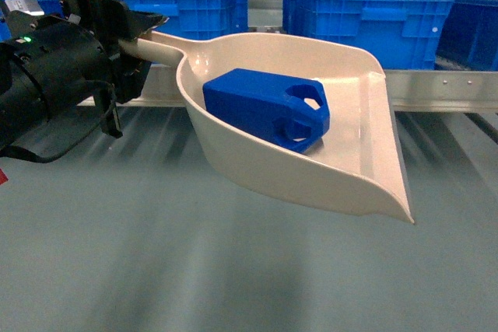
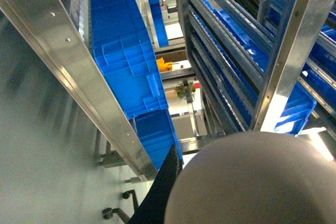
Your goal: Place part in tray to right shelf
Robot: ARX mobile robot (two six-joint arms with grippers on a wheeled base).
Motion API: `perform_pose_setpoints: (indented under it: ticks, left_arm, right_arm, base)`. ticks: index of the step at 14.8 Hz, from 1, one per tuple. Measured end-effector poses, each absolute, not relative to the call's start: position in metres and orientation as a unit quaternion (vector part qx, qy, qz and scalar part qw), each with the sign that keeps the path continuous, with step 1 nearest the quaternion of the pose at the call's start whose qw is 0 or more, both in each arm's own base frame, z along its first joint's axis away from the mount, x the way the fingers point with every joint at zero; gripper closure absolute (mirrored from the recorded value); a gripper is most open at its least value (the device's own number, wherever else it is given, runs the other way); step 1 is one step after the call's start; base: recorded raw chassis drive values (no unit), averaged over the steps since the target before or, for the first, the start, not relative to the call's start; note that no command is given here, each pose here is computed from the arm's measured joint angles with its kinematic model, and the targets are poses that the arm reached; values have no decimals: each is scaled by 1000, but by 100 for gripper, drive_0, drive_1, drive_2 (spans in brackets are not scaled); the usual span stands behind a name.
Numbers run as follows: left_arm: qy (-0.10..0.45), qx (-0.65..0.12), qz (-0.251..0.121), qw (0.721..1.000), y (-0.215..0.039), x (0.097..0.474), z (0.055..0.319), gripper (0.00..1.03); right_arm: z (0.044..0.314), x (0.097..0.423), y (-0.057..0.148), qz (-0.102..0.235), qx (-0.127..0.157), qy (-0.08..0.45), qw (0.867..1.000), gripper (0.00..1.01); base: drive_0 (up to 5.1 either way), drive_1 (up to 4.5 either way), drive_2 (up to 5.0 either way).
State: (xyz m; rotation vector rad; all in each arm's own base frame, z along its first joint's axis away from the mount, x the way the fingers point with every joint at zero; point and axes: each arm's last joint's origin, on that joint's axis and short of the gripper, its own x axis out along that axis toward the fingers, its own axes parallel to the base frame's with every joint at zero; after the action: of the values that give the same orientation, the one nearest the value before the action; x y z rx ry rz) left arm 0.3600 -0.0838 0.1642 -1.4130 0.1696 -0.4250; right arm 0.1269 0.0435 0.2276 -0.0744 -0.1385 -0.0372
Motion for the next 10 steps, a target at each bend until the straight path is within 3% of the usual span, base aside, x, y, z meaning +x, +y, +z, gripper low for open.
perform_pose_setpoints:
  ticks: [10]
  left_arm:
    - [74, -644, -191, 737, -82, 360, 164, 91]
  right_arm:
    - [227, 127, 44, -18, -37, -68, 997, 3]
  base:
    - [7, 407, -393]
